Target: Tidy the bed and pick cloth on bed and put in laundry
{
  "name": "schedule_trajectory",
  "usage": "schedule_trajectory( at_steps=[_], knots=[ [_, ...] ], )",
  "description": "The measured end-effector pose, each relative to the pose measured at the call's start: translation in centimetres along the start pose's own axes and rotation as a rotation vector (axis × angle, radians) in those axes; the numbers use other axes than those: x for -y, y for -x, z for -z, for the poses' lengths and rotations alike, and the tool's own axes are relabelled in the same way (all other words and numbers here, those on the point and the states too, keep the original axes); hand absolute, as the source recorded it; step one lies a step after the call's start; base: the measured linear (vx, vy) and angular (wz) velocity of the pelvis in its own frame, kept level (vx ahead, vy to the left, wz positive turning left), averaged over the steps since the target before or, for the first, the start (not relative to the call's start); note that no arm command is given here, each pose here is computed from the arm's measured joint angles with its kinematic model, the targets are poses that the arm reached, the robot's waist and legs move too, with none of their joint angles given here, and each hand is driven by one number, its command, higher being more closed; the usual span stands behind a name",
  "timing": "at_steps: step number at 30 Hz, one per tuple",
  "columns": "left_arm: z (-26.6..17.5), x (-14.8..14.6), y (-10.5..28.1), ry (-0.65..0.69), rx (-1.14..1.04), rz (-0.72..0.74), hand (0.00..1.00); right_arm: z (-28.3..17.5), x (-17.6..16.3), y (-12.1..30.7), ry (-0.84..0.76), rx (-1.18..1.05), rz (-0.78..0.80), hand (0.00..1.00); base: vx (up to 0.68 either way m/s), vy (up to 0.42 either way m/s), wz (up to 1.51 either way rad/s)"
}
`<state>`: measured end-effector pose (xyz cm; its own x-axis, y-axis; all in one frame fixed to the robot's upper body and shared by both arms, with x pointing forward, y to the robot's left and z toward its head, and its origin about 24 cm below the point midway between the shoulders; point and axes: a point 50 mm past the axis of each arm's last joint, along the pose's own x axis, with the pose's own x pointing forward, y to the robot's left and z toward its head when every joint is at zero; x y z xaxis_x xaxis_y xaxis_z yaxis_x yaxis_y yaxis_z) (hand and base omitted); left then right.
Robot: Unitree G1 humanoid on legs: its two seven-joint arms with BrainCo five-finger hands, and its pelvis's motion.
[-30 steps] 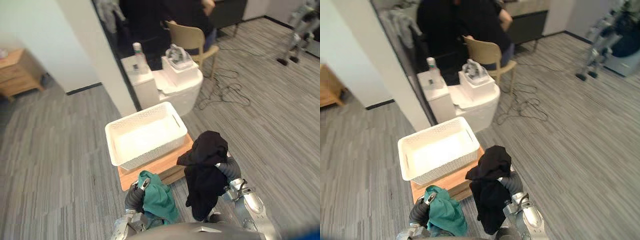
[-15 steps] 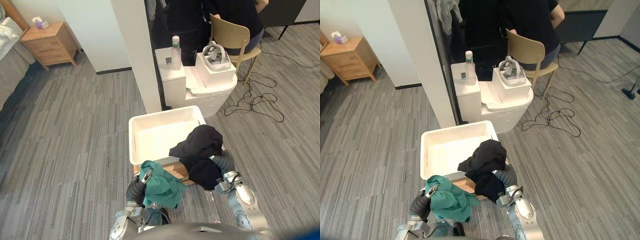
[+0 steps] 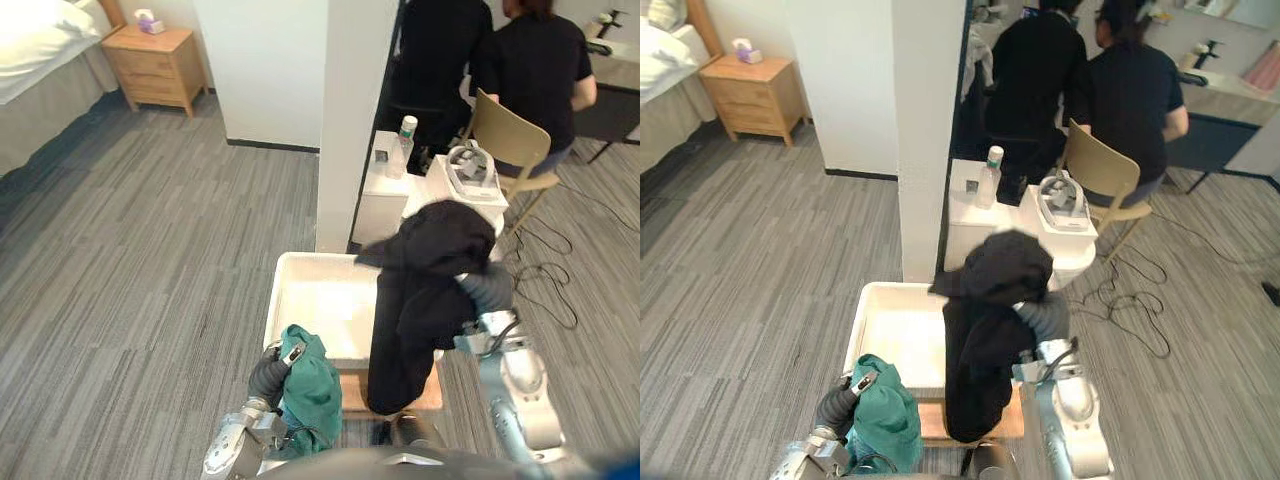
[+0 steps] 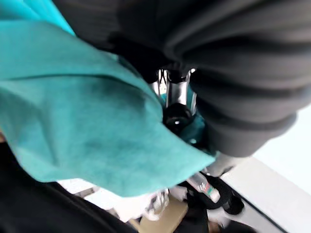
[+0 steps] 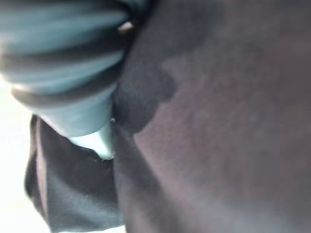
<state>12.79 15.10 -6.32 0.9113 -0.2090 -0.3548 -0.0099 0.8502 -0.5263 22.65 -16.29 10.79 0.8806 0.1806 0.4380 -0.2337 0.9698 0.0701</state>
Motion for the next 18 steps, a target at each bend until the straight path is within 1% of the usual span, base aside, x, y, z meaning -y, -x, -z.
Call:
schedule_trajectory(
  at_steps=[3, 6, 12, 14, 18],
  knots=[
    [0.2, 0.8, -0.4, 0.023, 0.009, 0.035, 1.00, -0.5, 0.7, -1.3, 0.020, -0.006, -0.018, 1.00, 0.13, -0.031, 0.11],
    [0.4, 0.6, -0.3, 0.021, 0.001, 0.029, 1.00, -0.7, 0.5, -2.1, 0.015, -0.008, -0.034, 1.00, 0.02, 0.004, 0.19],
    [1.0, -0.1, 0.0, 0.009, -0.036, 0.022, 1.00, -1.5, -1.6, -5.7, 0.006, -0.018, -0.140, 1.00, -0.10, 0.032, 0.11],
    [1.3, -0.2, 0.0, 0.012, -0.045, 0.016, 1.00, -0.7, -2.0, -6.0, 0.000, -0.075, -0.143, 1.00, -0.10, 0.026, 0.15],
    [1.5, -0.3, 0.3, 0.015, -0.056, 0.008, 1.00, 3.4, -2.7, -5.6, -0.020, -0.263, -0.127, 1.00, -0.09, 0.007, 0.14]
  ],
)
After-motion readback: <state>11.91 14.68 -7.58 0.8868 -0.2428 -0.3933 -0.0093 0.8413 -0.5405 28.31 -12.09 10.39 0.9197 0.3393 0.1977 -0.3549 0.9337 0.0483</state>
